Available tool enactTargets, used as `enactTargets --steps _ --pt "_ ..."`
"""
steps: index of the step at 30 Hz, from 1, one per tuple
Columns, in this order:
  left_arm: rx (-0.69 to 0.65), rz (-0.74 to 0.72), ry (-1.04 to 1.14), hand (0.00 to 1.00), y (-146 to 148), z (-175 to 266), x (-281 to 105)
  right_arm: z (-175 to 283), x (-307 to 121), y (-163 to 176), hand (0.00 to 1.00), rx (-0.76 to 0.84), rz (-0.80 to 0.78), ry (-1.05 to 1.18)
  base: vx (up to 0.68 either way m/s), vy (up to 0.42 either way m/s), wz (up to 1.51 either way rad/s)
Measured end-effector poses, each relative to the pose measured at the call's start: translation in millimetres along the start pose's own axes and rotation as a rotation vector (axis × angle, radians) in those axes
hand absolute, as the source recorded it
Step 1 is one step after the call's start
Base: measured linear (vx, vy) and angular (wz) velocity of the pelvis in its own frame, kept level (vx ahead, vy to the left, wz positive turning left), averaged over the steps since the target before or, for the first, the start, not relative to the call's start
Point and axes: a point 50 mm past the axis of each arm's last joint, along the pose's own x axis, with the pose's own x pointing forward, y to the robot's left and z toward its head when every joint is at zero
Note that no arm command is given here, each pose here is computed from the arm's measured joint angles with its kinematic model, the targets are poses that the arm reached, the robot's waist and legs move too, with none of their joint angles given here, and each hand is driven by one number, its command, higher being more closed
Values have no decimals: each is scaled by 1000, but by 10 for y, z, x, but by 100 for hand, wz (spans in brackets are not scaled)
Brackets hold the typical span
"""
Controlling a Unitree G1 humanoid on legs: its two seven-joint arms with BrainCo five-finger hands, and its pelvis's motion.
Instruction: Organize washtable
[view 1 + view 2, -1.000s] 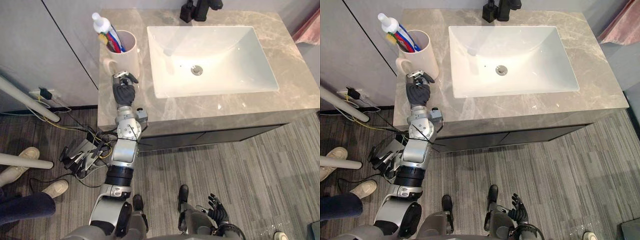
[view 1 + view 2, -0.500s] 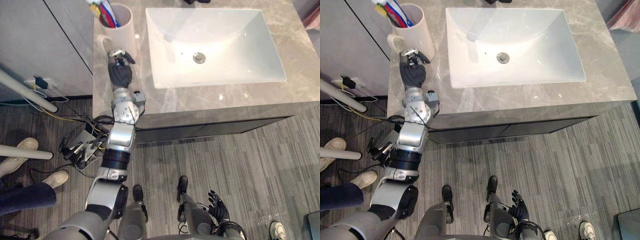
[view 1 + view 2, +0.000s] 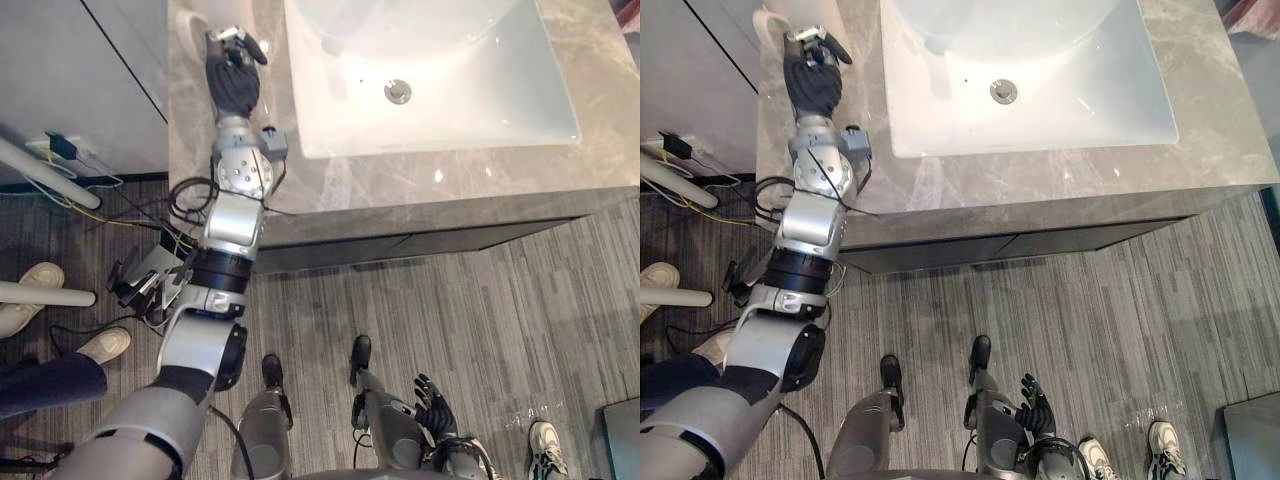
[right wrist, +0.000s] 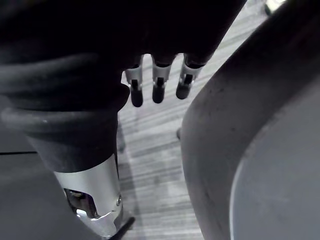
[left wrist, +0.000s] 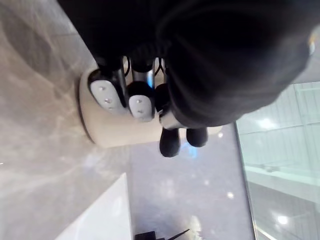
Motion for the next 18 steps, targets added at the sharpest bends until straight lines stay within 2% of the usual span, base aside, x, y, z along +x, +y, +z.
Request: enactTargets --steps 18 --pt "-16 -32 -82 100 -94 318 204 78 -5 -26 0 6 3 -42 -4 -1 1"
